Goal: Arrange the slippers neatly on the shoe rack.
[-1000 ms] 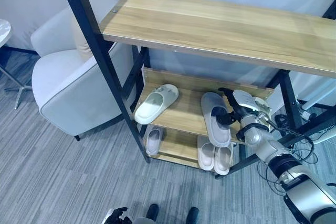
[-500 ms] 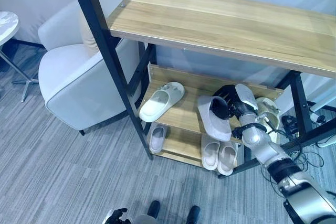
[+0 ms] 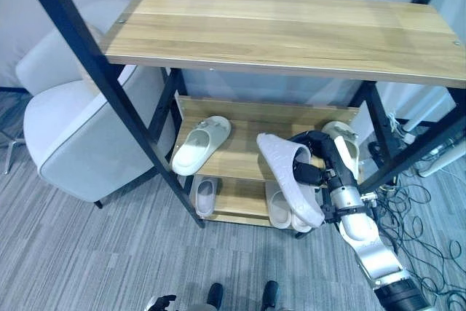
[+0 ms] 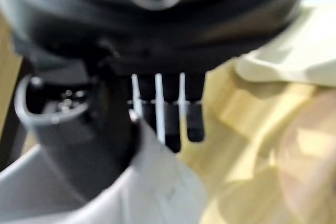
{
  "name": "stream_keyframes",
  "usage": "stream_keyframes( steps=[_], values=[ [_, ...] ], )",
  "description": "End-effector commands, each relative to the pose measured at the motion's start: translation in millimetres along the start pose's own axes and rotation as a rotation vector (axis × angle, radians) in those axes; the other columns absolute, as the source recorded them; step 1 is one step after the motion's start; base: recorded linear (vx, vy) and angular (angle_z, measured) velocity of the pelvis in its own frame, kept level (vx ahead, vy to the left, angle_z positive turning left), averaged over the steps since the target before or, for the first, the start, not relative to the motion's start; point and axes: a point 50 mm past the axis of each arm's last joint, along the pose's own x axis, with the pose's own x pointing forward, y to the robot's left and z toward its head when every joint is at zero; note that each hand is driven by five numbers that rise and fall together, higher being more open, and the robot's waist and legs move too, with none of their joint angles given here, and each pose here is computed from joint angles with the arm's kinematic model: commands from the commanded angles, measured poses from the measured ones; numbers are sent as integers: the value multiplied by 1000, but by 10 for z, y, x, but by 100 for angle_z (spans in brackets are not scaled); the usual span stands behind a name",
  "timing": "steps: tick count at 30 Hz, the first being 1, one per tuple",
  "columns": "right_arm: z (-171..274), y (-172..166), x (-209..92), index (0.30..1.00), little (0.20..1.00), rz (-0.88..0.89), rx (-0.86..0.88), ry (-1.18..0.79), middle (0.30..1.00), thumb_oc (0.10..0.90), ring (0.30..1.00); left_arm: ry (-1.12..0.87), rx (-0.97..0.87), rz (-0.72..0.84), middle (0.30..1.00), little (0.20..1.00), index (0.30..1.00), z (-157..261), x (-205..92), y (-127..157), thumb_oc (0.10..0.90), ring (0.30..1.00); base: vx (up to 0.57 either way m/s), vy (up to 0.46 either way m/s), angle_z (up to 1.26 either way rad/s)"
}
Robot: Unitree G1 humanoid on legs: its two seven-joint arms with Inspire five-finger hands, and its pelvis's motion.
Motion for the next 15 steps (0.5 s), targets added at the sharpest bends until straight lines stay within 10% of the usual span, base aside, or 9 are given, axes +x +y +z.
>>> stream_keyframes(
  steps=[1, 15],
  values=[
    [540, 98, -37, 300, 300, 117, 219, -284, 300, 400, 300, -74, 11, -83, 900, 900, 900, 250, 18, -234, 800, 900, -32, -3, -28],
    [111, 458, -114, 300, 300, 392, 179, -69, 300, 400, 300, -207, 42, -58, 900, 900, 900, 613, 52, -75, 800, 900, -115, -21, 0]
  ],
)
